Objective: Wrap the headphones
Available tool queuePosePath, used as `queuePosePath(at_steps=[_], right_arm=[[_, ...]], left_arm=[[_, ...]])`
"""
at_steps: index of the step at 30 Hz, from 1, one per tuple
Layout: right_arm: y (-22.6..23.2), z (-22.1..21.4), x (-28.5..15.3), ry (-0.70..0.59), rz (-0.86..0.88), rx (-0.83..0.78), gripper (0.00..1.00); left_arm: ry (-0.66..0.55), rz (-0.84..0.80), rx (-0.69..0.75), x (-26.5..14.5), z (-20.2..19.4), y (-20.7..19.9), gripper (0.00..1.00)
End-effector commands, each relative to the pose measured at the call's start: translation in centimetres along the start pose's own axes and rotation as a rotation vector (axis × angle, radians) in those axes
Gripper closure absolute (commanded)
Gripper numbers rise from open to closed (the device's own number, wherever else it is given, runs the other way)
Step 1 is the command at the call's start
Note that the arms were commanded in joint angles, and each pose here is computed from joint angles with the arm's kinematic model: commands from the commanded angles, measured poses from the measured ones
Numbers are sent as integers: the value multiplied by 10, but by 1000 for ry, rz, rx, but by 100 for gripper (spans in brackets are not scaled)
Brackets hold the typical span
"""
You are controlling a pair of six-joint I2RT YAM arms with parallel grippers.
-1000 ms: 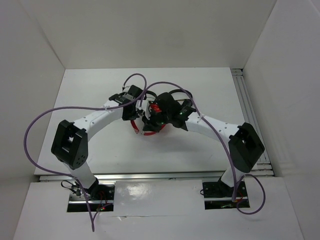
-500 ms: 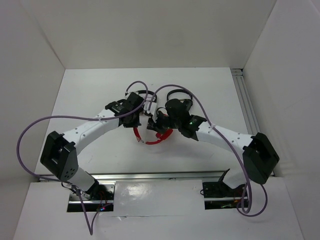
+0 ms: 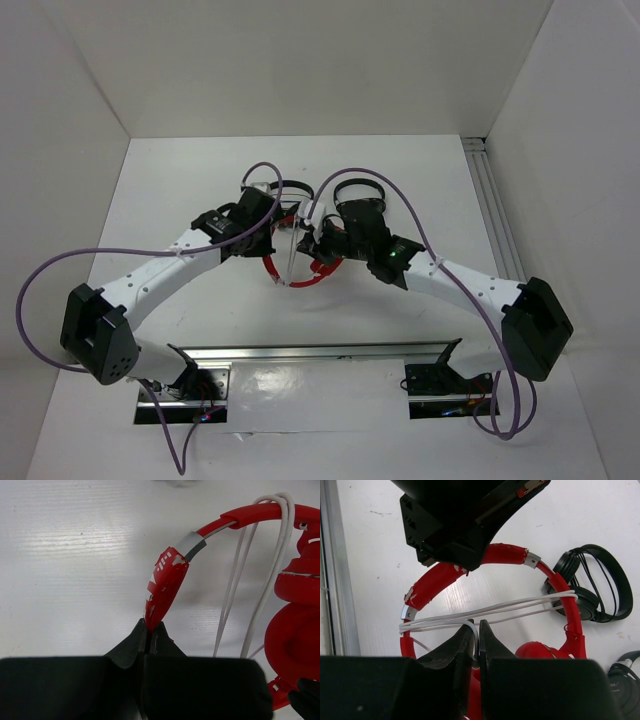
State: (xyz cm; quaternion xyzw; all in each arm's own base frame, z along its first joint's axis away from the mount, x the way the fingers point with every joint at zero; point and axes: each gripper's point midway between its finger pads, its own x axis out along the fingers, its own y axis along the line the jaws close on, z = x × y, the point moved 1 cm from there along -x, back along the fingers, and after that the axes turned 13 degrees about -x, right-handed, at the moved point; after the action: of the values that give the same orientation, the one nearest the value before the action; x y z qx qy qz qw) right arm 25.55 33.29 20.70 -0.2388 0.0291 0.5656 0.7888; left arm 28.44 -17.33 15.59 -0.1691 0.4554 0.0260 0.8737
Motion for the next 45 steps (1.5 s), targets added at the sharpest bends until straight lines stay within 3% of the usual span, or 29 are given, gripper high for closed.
queuePosePath(at_steps=[1,6,12,22,26,33,42,43,44,45], right_arm=[[-33,35,-8,-104,-141,-51,85],[-38,20,5,-63,-160,-48,84],[-43,7,24,-35,-166,-40,76],[-45,-19,40,18,-168,0,75],[-54,-4,28,-45,-189,5,72],[-54,15,6,-157,-124,53,60],[-72,20,-24,-230,-206,113,43],[-76,18,-29,-234,-236,129,34],[-79,21,-32,-237,-252,127,31],[-79,16,-32,-230,-267,145,15]], left_arm=[[11,-43,17,-6,-4,-2,100],[22,-55,24,-8,-10,-3,100],[29,-37,65,-9,-16,-4,100],[28,36,70,-8,-17,6,100],[34,42,72,-6,-18,7,100],[39,90,62,1,-22,14,100],[57,54,14,6,-23,11,100],[50,46,12,7,-21,9,100],[50,46,12,7,-21,9,100],[56,40,11,7,-22,8,100]])
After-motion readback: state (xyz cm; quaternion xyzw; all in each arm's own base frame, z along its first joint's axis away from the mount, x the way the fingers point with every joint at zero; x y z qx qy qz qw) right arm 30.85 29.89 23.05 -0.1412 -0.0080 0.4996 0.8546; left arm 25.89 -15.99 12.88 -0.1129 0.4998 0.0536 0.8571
